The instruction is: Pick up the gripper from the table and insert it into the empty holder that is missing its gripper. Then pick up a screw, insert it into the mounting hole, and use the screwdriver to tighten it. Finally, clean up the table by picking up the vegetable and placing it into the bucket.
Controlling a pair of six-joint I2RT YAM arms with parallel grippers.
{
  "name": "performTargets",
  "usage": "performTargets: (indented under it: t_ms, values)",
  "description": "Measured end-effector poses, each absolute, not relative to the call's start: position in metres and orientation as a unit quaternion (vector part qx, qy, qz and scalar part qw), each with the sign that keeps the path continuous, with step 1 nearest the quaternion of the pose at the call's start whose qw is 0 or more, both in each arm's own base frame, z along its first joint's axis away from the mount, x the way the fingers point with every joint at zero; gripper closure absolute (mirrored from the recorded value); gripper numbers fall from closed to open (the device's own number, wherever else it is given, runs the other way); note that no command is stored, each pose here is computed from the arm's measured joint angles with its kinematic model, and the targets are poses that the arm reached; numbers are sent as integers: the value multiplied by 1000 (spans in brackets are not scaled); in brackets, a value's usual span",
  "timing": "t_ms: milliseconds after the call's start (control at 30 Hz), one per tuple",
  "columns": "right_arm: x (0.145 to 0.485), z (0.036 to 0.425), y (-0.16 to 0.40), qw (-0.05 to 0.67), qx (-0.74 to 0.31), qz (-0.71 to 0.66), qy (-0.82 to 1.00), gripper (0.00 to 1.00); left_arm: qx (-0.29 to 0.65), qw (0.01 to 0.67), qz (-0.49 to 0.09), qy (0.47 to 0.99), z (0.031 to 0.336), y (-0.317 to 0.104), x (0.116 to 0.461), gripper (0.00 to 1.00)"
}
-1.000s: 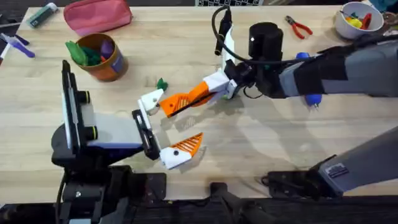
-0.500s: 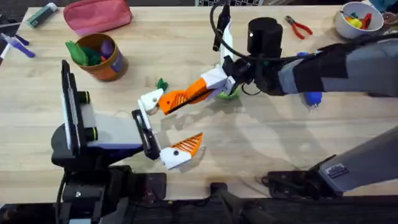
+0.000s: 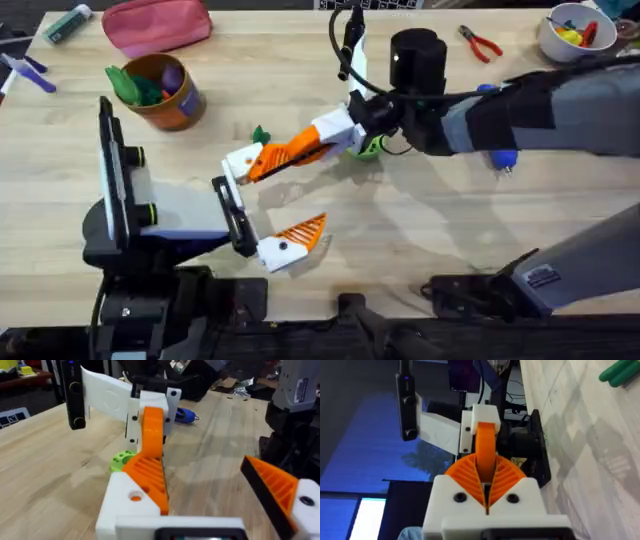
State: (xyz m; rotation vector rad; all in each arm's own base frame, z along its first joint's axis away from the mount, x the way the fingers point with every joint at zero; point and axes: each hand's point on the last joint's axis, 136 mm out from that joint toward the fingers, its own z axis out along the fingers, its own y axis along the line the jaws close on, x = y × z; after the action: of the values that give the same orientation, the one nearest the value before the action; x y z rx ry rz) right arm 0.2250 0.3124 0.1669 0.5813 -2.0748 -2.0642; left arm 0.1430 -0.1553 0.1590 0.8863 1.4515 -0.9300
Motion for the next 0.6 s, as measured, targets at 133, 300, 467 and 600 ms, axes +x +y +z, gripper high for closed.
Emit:
performTargets:
  t_ms: [133, 300, 467, 600]
  values:
    - [227, 166, 315, 72, 190, -688, -697, 992, 377, 566, -396, 617, 159, -155, 143, 15]
    - [226, 166, 319, 71, 189, -686, -699, 992, 376, 565, -396, 618, 159, -155, 143, 15]
    - [223, 166, 325, 71, 190, -684, -701, 992, 375, 565, -397, 618, 159, -155, 143, 15]
    - [224, 166, 326, 69, 188, -683, -702, 992, 374, 565, -396, 620, 159, -155, 144, 15]
